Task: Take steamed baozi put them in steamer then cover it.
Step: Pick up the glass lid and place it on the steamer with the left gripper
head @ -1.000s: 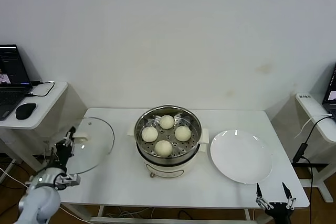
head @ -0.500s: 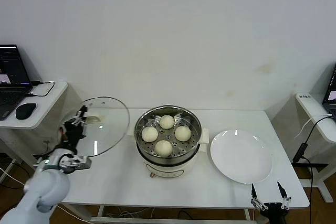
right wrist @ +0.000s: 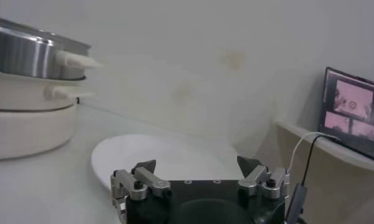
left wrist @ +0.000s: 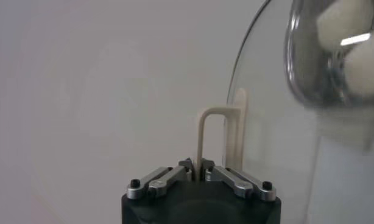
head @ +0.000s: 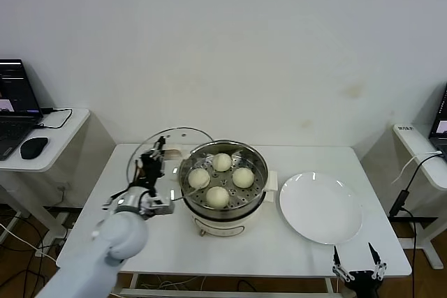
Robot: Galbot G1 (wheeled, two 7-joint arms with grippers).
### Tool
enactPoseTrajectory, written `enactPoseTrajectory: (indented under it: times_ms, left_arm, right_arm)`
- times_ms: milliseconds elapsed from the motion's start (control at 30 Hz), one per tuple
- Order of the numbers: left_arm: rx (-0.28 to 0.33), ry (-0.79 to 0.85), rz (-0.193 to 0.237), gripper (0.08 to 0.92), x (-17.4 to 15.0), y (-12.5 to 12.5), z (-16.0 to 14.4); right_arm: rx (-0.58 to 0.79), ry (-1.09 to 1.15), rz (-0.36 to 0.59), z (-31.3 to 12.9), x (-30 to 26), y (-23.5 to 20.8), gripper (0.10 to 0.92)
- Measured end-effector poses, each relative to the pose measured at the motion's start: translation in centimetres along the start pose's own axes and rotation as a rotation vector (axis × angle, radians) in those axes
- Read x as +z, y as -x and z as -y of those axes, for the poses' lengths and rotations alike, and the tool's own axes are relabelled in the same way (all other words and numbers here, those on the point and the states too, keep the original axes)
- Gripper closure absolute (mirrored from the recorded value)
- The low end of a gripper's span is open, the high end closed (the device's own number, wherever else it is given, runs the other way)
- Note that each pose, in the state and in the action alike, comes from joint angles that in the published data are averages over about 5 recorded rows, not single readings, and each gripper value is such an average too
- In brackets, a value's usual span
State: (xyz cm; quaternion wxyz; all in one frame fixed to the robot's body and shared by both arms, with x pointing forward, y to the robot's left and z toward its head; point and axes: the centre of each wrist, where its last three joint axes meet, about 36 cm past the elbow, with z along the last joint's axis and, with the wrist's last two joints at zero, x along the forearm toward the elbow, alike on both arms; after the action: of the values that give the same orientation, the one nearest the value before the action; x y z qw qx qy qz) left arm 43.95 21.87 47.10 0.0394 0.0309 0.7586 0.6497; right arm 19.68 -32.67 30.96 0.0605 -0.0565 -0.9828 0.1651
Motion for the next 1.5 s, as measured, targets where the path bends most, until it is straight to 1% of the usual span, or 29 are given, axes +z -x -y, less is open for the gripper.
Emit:
enactPoseTrajectory:
  times_ms: [233,567,767,1200,1500]
  left_arm:
    - [0.032,0.021,0.007,0.85,-4.0,1.2,1.5]
    - [0.041,0.045,0.015,0.85,-9.2,2.7,2.6]
    - [0.06,0.056,0.019,0.85,-11.6,3.0,3.6]
    - [0.067,0.082,0.026,0.85,-14.0,3.0,4.8]
    - [0.075,0.099,0.018,0.85,-14.0,3.0,5.6]
  right_arm:
    - [0.007,-0.05,0.005,-0.2,0.2,0.2,0.2]
    - [-0.002,-0.082,0.001,-0.7,0.7,0.1,0.2]
    - [-0.005,-0.091,0.0,-0.8,0.8,0.0,0.2]
    - [-0.02,-0.092,-0.005,-1.4,1.2,0.1,0.2]
    - [-0.024,-0.094,-0.01,-1.4,1.5,-0.1,0.2]
